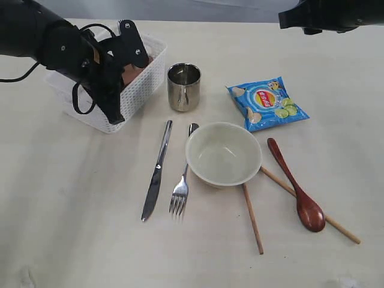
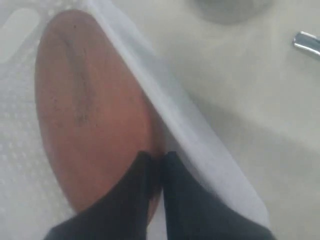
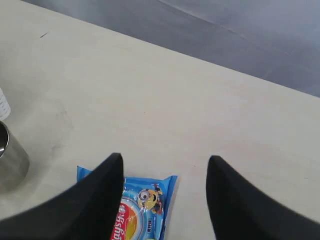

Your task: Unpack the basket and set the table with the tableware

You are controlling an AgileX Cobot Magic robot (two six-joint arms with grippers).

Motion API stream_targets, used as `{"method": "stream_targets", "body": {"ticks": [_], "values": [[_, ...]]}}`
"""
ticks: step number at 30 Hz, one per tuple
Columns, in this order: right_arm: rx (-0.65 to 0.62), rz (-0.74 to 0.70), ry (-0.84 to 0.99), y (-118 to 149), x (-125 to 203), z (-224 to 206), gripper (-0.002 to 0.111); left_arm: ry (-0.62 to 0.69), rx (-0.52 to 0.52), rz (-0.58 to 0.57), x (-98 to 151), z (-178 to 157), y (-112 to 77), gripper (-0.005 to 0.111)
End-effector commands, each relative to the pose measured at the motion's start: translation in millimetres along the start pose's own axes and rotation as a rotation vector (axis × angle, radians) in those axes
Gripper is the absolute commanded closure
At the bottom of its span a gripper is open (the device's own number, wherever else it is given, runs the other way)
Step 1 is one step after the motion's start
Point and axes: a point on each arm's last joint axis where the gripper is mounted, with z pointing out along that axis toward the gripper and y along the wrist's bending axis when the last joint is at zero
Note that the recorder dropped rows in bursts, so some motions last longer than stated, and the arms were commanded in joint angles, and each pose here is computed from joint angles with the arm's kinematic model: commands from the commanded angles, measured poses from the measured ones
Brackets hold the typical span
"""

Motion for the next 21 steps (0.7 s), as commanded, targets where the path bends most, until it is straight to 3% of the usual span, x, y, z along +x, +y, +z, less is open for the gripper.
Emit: {"method": "stream_targets", "body": {"ticks": [1,6,9,16,21], "values": [[0.005,0.003,-0.03,-2.4,-4.5,-2.2,0.059,-0.066,-0.068,-0.011,-8.3,-29.9,11.5,0.107],[0.005,0.003,-0.039,-2.3,-5.3,-2.2,0.059,-0.17,-0.175,-0.039,-17.3,-90.1,25.2,0.107],[0.005,0.003,-0.036,-2.3,-5.1,-2.2,0.059,-0.216,-0.201,-0.035,-23.1,-108.9,24.2,0.107],[0.023,-0.012,0.046,-8.4,4.7,4.9,0.059,-0.4,-0.222,0.159,-69.0,-112.1,-9.2,0.107],[0.018,0.021,0.241,-14.9,35.4,68.5,0.054,-0.447,-0.214,0.256,-98.0,-102.9,-20.9,0.107]]}}
